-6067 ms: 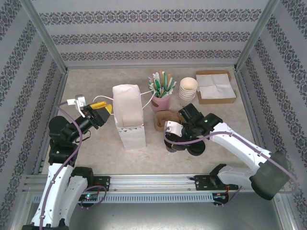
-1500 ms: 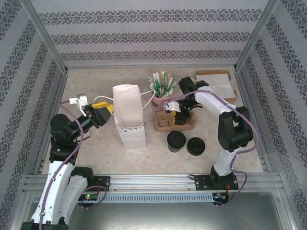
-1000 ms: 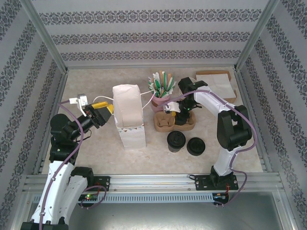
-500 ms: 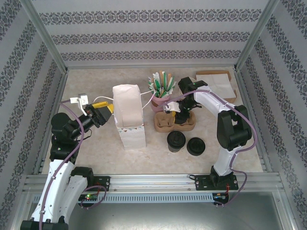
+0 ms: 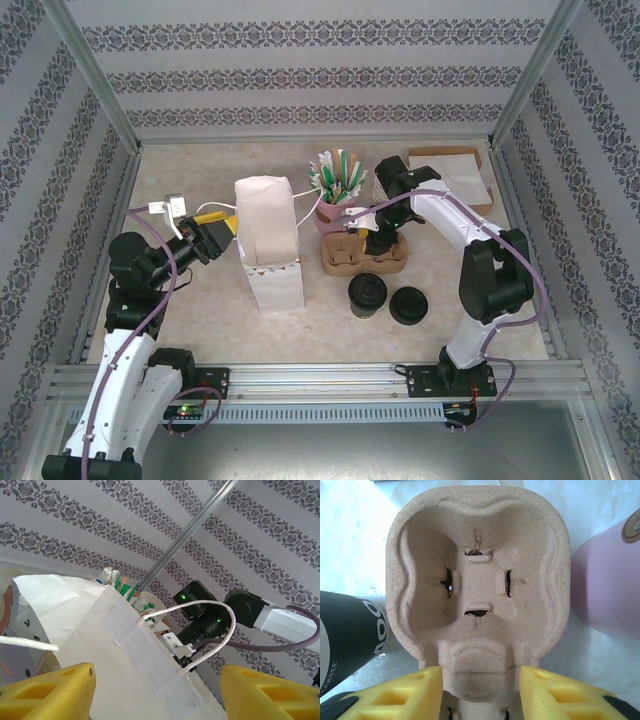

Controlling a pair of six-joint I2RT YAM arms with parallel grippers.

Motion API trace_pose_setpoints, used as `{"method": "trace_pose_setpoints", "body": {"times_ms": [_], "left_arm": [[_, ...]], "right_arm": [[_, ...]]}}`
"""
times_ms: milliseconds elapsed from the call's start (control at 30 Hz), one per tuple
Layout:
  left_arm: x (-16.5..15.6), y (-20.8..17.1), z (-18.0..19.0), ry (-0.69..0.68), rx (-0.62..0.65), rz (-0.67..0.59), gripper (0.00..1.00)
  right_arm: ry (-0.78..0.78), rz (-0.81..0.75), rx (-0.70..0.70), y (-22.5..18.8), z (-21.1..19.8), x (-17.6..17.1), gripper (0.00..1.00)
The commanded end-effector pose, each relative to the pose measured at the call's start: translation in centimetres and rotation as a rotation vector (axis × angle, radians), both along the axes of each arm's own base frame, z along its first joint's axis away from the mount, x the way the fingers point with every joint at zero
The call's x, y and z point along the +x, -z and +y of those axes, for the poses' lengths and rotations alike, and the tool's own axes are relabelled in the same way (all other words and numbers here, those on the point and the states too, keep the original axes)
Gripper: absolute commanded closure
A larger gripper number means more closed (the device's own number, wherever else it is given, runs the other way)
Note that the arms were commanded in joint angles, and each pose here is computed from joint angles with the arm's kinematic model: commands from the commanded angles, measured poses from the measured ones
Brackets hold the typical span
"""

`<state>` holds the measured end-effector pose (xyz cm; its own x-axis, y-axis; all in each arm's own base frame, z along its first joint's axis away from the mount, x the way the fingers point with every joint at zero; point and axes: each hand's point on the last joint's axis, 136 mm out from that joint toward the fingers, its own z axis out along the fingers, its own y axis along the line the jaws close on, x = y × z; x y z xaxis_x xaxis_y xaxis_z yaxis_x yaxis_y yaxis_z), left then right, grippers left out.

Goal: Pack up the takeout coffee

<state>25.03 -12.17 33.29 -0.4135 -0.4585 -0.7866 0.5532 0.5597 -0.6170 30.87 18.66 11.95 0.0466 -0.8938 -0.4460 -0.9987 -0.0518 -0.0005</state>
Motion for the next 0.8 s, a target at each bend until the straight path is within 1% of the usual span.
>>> {"method": "trace_pose_setpoints", "body": {"times_ms": [0, 67, 200, 567, 767], "left_arm": [[-0.3, -2.5, 0.1, -0.004, 0.008, -0.105, 0.33], [-0.4, -2.4, 0.1, -0.004, 0.010, -0.104, 0.33], [-0.4, -2.4, 0.1, -0.007, 0.014, -0.105, 0.33], [-0.5, -2.4, 0.1, -0.004, 0.020, -0.106, 0.33], [-0.5, -2.3, 0.1, -0.004, 0.024, -0.103, 0.33]], "right_arm": [[-0.017, 0.019, -0.007, 0.2, 0.4, -0.8, 0.52], [-0.027, 0.028, -0.023, 0.8, 0.4, -0.9, 0.50], [-0.028, 0.049, -0.056, 1.9, 0.1, -0.7, 0.50], [-0.023, 0.068, -0.095, 3.0, -0.4, -0.7, 0.49], [-0.019, 0.072, -0.107, 3.3, -0.6, -0.6, 0.53]]}}
